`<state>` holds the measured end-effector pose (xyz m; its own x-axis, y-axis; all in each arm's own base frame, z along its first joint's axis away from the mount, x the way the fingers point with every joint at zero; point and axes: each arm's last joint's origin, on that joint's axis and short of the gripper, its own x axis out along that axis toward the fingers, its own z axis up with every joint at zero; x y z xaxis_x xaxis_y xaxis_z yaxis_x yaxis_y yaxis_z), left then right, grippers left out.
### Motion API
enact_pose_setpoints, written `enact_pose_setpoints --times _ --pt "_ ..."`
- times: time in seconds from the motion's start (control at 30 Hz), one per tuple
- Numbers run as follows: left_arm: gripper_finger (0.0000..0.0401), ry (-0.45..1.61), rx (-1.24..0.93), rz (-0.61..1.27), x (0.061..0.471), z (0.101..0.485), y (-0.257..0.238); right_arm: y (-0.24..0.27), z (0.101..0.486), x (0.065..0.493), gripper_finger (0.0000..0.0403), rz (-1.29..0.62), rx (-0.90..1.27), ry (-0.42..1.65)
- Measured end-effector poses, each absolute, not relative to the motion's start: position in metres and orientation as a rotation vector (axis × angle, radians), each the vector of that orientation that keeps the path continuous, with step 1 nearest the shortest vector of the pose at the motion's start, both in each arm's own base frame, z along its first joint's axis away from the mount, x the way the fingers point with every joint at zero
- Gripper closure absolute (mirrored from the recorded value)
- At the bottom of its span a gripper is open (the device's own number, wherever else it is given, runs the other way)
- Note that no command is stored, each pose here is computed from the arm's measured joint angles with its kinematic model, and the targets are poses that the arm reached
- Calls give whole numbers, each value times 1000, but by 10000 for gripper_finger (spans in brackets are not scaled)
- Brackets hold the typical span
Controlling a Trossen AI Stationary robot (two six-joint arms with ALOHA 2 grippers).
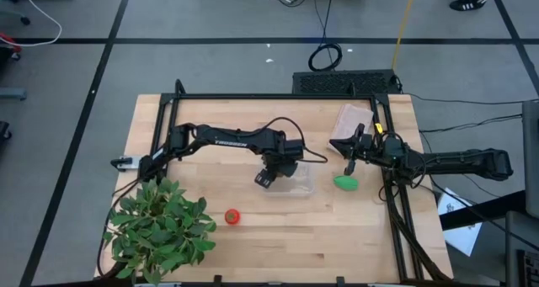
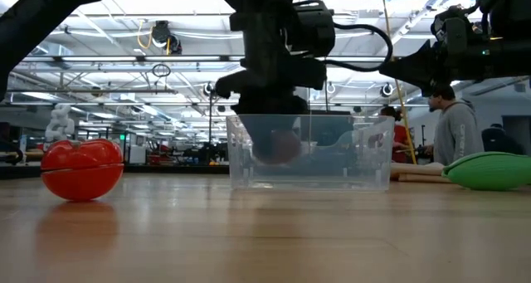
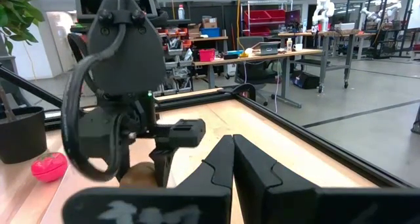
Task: Pick and placing Produce into tupperware
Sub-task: Put the brown kiwi into the transparent bin
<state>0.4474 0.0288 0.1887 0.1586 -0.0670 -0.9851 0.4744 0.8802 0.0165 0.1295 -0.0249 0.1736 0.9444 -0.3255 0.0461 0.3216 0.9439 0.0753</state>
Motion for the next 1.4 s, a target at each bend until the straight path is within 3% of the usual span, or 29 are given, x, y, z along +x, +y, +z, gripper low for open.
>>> enact_pose_setpoints --times 0.47,1.4 --pt "160 1333 72 -244 454 207 22 -25 174 130 403 -330 71 -59" --pt "160 1343 142 -210 459 182 15 -25 174 130 403 -330 71 -59"
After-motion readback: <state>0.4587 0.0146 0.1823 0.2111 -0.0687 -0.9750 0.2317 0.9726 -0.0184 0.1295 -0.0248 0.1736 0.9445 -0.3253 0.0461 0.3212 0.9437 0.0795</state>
